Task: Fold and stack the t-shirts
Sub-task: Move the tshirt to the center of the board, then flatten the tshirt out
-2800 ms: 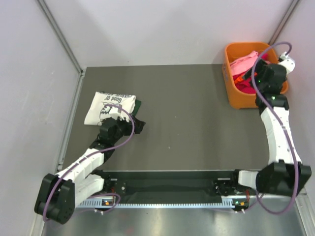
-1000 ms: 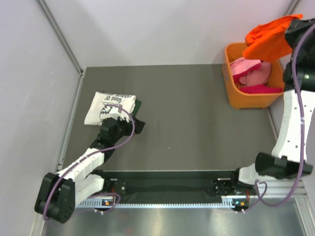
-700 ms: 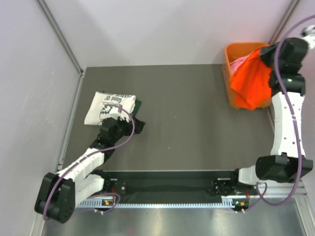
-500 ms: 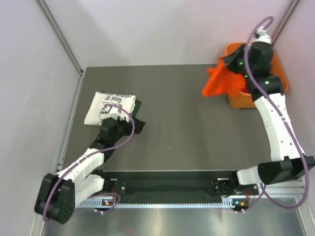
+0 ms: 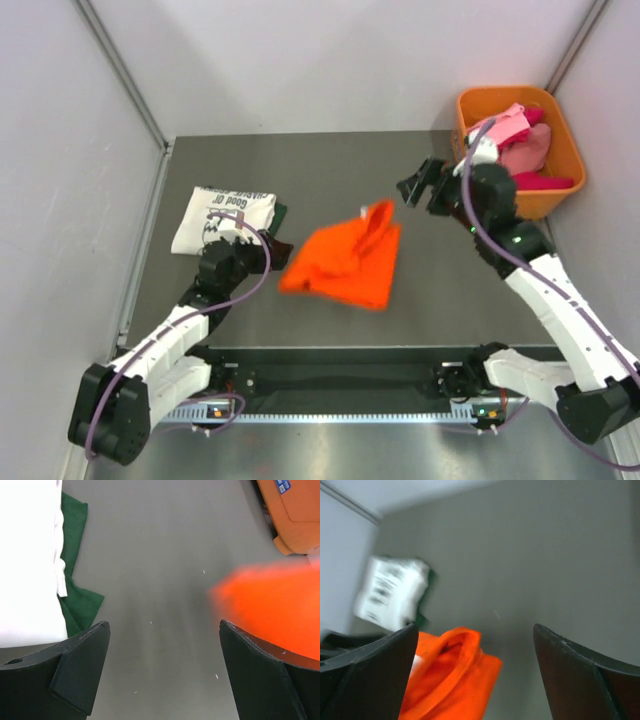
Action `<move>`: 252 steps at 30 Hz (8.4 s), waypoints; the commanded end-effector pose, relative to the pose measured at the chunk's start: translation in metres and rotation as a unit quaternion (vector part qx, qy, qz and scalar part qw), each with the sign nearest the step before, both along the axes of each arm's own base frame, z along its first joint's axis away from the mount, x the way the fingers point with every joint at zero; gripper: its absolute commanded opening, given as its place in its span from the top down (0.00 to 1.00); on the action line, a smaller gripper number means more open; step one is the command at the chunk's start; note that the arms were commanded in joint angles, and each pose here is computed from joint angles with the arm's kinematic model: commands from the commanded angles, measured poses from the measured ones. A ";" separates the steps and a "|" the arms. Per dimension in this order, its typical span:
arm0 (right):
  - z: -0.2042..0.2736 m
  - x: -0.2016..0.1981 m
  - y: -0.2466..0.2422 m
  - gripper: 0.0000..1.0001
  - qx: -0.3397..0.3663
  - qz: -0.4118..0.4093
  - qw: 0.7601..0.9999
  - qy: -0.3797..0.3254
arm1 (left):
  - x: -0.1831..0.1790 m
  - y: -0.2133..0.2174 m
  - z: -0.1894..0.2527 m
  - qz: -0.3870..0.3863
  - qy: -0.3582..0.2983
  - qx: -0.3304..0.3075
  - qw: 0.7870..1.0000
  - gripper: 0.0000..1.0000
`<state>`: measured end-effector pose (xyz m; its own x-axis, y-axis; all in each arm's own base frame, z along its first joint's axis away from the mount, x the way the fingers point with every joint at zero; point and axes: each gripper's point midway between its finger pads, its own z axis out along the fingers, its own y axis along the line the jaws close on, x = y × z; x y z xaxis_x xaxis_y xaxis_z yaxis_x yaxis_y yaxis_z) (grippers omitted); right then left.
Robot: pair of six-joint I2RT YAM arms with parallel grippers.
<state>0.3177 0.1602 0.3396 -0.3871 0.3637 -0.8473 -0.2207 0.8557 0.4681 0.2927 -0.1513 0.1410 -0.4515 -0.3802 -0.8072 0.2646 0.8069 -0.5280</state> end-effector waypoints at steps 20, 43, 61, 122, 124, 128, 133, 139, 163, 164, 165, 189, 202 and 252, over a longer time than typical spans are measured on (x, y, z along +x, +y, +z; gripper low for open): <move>-0.196 -0.024 0.083 0.44 -0.143 0.167 0.963 0.156 | 0.004 -0.009 0.003 -0.023 0.002 0.001 1.000 0.05; -0.280 -0.073 0.062 0.52 -0.104 0.186 0.950 0.230 | -0.007 -0.072 -0.001 -0.103 0.004 0.062 0.993 0.11; -0.279 -0.059 0.076 1.00 -0.110 0.207 0.946 0.225 | -0.008 -0.070 0.000 -0.100 0.006 0.067 0.993 0.11; -0.087 0.058 0.028 1.00 -0.144 0.082 0.983 0.084 | -0.055 -0.124 -0.096 -0.211 0.222 0.019 0.952 0.54; -0.089 0.060 0.026 1.00 -0.145 0.080 0.982 0.086 | -0.056 -0.129 -0.091 -0.226 0.214 0.018 0.950 0.67; -0.091 0.061 0.022 1.00 -0.146 0.074 0.983 0.088 | -0.050 -0.129 -0.085 -0.223 0.213 0.027 0.951 1.00; -0.084 0.060 0.003 1.00 -0.147 0.054 0.984 0.084 | -0.053 -0.120 -0.049 -0.204 0.188 0.013 0.961 1.00; -0.076 0.047 -0.017 1.00 -0.156 0.030 0.984 0.082 | -0.078 -0.107 -0.001 -0.201 0.185 -0.019 0.962 1.00; -0.023 0.070 0.034 0.02 -0.138 0.096 0.986 0.021 | -0.090 -0.134 0.353 -0.311 -0.048 -0.163 0.935 1.00; -0.054 0.059 0.030 0.03 -0.146 0.100 0.983 0.051 | -0.085 -0.134 0.346 -0.303 -0.040 -0.155 0.939 1.00; -0.053 0.047 0.025 0.07 -0.145 0.102 0.983 0.045 | -0.081 -0.135 0.328 -0.295 -0.019 -0.142 0.945 1.00; -0.228 -0.035 0.039 0.36 -0.172 0.162 0.950 0.205 | -0.081 0.035 0.173 0.036 0.107 0.175 0.978 1.00; -0.249 0.001 0.045 0.49 -0.198 0.125 0.947 0.219 | -0.089 0.031 0.152 0.012 0.126 0.183 0.975 1.00; 0.049 0.035 -0.098 1.00 -0.011 -0.031 0.999 -0.009 | 0.021 0.061 0.188 0.102 0.088 0.140 0.981 1.00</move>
<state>0.3732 0.0575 0.3894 -0.3453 0.3554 -0.8686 -0.1479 0.8933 0.4243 0.3195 -0.0810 0.3415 -0.5066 -0.2677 -0.8196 -0.0522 0.9584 -0.2807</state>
